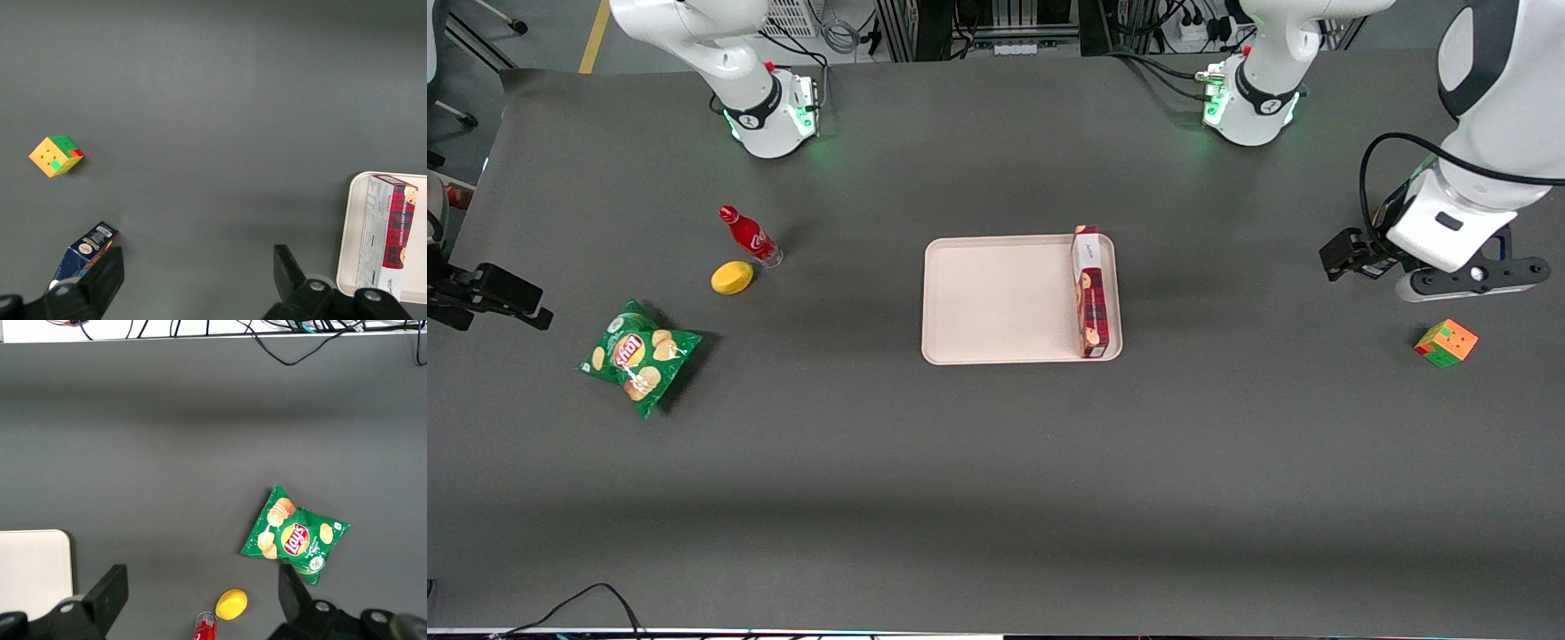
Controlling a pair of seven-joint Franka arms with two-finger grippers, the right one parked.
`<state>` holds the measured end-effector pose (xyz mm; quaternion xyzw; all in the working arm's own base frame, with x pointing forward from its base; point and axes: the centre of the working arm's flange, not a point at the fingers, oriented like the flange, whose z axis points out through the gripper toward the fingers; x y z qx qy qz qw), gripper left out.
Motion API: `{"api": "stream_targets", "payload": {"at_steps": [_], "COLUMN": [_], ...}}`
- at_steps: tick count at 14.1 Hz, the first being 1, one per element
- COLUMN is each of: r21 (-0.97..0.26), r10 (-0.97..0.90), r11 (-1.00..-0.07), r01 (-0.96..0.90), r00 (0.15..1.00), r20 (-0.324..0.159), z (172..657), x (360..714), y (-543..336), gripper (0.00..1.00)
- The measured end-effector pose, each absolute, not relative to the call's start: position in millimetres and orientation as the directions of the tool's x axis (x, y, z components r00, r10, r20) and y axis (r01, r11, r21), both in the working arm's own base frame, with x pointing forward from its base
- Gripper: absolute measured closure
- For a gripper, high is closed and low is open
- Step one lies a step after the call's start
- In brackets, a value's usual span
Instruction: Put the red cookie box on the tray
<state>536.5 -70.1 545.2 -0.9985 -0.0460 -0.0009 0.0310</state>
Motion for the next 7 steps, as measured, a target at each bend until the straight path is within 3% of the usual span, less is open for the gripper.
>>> {"api": "stream_targets", "payload": {"at_steps": [7], "r21": [0.015], "r10": [0.104], "r11": [-0.994], "r01": [0.104], "r00": [0.995], "r20": [-0.011], "z": [547], "x": [539], "y": [-53], "gripper": [0.0]}}
